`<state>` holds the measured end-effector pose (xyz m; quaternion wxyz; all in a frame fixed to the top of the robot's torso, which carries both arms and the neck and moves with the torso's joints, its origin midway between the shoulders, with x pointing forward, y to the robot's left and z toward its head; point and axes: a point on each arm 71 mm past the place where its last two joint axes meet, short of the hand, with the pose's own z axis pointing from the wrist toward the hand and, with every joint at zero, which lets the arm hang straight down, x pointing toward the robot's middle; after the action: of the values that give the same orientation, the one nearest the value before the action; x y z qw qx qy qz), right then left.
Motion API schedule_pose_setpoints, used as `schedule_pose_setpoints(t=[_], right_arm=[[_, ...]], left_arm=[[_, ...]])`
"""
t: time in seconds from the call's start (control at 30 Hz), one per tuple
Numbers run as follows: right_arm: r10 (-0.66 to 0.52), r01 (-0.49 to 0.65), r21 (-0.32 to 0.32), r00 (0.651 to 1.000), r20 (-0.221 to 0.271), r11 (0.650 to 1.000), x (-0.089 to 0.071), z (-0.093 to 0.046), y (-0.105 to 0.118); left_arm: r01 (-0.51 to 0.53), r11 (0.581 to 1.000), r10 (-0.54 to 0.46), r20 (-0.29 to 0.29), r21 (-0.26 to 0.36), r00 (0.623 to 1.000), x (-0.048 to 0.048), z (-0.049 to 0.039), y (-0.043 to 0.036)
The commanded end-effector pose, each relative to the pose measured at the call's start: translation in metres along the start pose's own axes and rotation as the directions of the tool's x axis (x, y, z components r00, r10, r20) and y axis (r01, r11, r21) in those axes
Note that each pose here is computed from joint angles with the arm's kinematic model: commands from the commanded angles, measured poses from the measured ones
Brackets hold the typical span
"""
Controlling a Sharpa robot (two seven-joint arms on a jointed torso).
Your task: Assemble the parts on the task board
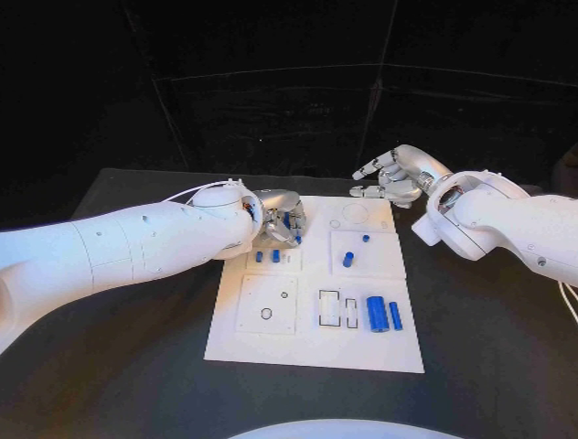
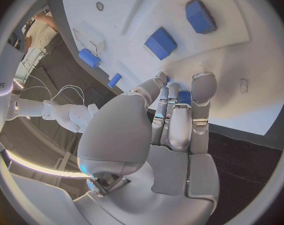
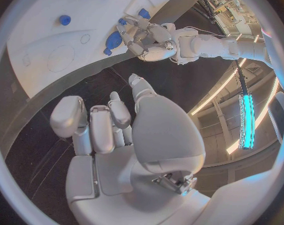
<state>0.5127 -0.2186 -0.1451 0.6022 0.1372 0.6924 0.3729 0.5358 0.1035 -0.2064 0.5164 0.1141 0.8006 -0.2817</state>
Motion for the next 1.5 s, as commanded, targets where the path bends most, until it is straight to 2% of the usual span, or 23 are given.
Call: schedule_pose_setpoints(t=[0.03, 0.6, 1.1, 1.4, 1.5], right_arm=[[0.002, -0.002, -0.004, 1.000, -0.002, 1.000, 0.000, 0.000, 0.002], [0.003, -0.003, -0.006, 1.000, -0.003, 1.000, 0.000, 0.001, 0.002], [0.003, -0.003, -0.008, 1.000, -0.003, 1.000, 0.001, 0.002, 0.003], [0.002, -0.002, -0.008, 1.000, -0.002, 1.000, 0.001, 0.002, 0.003], [0.001, -0.001, -0.007, 1.000, -0.002, 1.000, 0.001, 0.002, 0.002]], left_arm=[[-0.012, 1.000, 0.012, -0.039, 0.001, 0.999, 0.0048, 0.0007, -0.0011], [-0.013, 1.000, 0.013, -0.054, -0.008, 0.998, 0.0070, 0.0015, -0.0020], [-0.001, 1.000, 0.001, 0.015, 0.002, 1.000, 0.0018, 0.0003, 0.0009], [0.028, 0.999, -0.029, 0.026, 0.017, 0.999, 0.0007, -0.0064, 0.0020], [0.056, 0.998, -0.057, 0.046, 0.027, 0.997, -0.0052, -0.0106, 0.0013]])
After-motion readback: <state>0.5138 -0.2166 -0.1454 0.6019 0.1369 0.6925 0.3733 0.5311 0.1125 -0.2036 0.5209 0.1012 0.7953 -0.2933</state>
